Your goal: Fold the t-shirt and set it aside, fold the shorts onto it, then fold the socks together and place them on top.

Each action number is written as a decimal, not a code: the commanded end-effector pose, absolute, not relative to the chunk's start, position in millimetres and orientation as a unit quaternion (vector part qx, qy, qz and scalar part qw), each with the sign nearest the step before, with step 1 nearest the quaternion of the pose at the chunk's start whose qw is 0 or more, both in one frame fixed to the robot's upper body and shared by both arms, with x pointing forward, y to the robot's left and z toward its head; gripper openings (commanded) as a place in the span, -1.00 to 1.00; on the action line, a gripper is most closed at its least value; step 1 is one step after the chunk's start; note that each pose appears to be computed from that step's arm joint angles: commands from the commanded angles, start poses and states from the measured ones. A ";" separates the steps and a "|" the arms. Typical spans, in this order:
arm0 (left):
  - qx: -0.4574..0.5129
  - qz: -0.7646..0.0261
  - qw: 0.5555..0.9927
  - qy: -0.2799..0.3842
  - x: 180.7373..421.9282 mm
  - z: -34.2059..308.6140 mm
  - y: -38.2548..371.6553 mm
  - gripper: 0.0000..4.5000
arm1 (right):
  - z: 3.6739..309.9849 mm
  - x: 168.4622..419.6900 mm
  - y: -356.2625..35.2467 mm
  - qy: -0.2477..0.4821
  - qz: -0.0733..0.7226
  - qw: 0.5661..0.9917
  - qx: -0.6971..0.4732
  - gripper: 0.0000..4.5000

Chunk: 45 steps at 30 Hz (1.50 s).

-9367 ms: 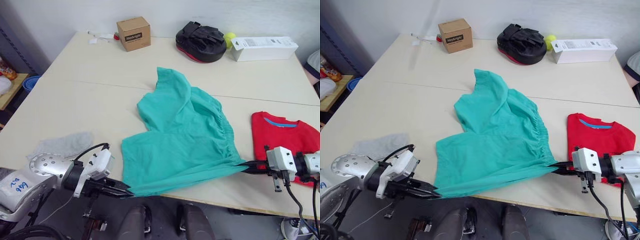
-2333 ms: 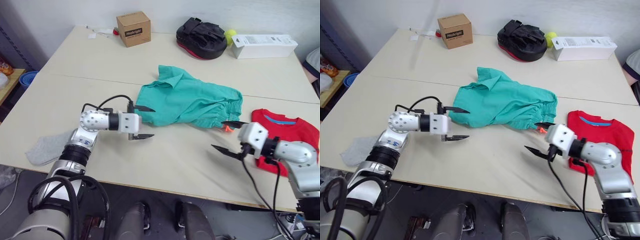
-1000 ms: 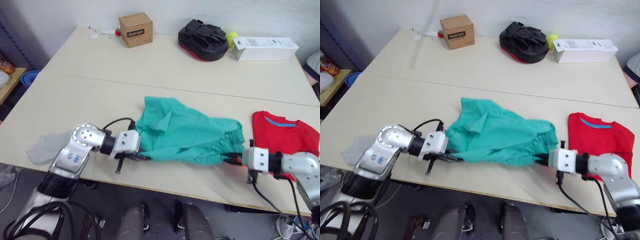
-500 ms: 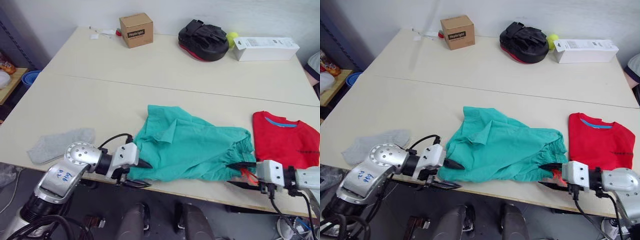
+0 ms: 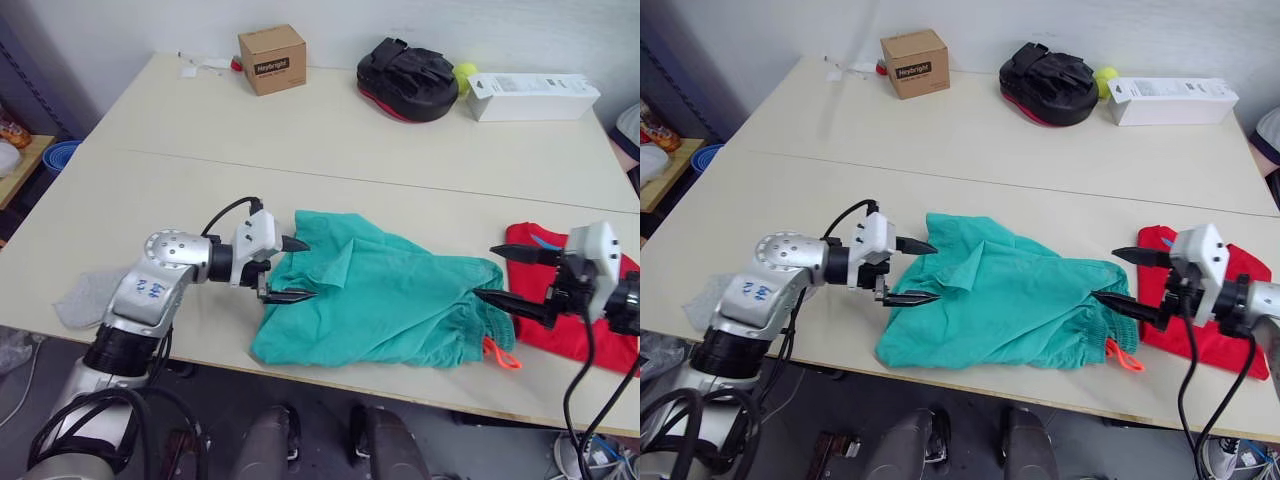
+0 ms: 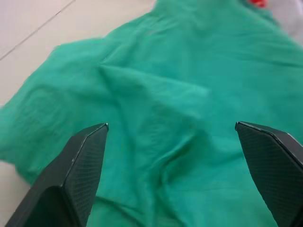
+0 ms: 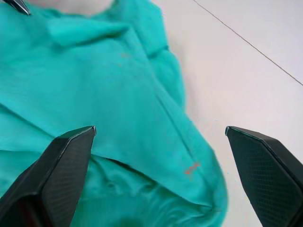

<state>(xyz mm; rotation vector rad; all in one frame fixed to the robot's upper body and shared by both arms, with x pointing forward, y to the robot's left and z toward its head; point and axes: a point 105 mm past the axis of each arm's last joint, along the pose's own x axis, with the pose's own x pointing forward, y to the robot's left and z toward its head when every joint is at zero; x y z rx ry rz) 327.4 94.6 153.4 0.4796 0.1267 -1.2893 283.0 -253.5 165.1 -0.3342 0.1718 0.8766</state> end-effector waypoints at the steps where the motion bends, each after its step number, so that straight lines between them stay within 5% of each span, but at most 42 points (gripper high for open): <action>1: 0.245 -0.600 0.761 0.031 334.3 155.6 82.8 1.00 | 159.2 292.6 -253.5 0.096 0.408 0.892 -0.170 0.99; 7: 0.240 -0.623 0.744 0.039 332.9 146.4 69.5 1.00 | 150.3 304.2 -247.3 0.112 0.416 0.888 -0.159 0.99; 9: 0.229 -0.620 0.750 0.037 336.1 145.4 65.7 0.83 | 153.4 304.1 -244.1 0.104 0.425 0.887 -0.145 0.82; 21: 0.183 -0.612 0.769 0.030 345.1 151.5 64.8 -0.82 | 173.8 298.3 -246.6 0.056 0.424 0.894 -0.132 -0.98; 23: 0.129 -0.617 0.776 0.015 345.7 168.7 66.9 -0.99 | 175.9 296.8 -245.6 0.050 0.423 0.895 -0.128 -1.00; 30: -0.001 -0.572 0.820 -0.020 365.1 208.0 95.4 -0.99 | 172.8 296.5 -243.0 0.046 0.409 0.904 -0.119 -1.00; 42: -0.027 -0.478 0.878 0.015 406.0 178.7 96.7 -0.99 | 156.8 320.0 -252.9 0.053 0.320 0.937 -0.132 -1.00; 45: -0.005 -0.455 0.890 0.036 409.6 165.7 103.5 -0.81 | 158.6 321.2 -254.8 0.044 0.308 0.940 -0.141 -0.69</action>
